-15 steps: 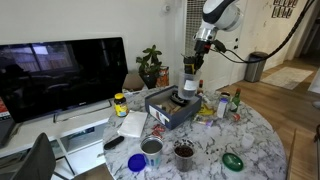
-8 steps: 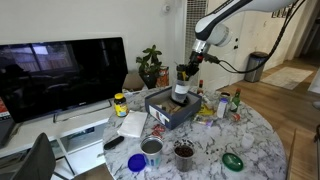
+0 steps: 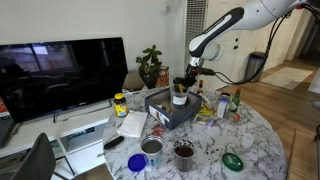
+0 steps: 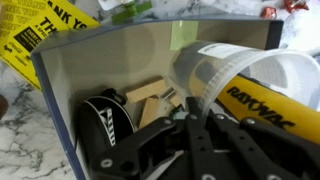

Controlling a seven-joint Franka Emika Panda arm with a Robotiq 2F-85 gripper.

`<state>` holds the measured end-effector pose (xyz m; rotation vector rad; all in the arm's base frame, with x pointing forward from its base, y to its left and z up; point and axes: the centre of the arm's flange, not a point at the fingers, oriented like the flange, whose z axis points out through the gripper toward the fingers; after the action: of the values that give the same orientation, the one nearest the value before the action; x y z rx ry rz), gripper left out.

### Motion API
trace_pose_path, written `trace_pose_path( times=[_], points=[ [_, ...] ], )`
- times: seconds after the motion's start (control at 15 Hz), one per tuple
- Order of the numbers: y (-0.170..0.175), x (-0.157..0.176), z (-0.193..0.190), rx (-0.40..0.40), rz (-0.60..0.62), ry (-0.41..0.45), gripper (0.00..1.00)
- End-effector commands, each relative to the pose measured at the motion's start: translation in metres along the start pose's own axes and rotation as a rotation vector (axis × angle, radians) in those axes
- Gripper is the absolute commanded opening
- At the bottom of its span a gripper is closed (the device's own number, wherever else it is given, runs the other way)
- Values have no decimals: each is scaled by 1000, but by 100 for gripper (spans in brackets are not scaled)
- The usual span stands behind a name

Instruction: Put the torch in the clear cup, then put the cup in the box

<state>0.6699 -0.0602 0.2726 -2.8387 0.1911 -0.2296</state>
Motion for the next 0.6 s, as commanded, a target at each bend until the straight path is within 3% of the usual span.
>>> trace_pose_path(
  times=[0.0,0.47,0.53],
  points=[
    [-6,-1,29,-42,44,-16,1],
    [-7,-9,73,-84,88,-25,1],
    [-8,-11,73,-84,87,-34,29]
  ],
)
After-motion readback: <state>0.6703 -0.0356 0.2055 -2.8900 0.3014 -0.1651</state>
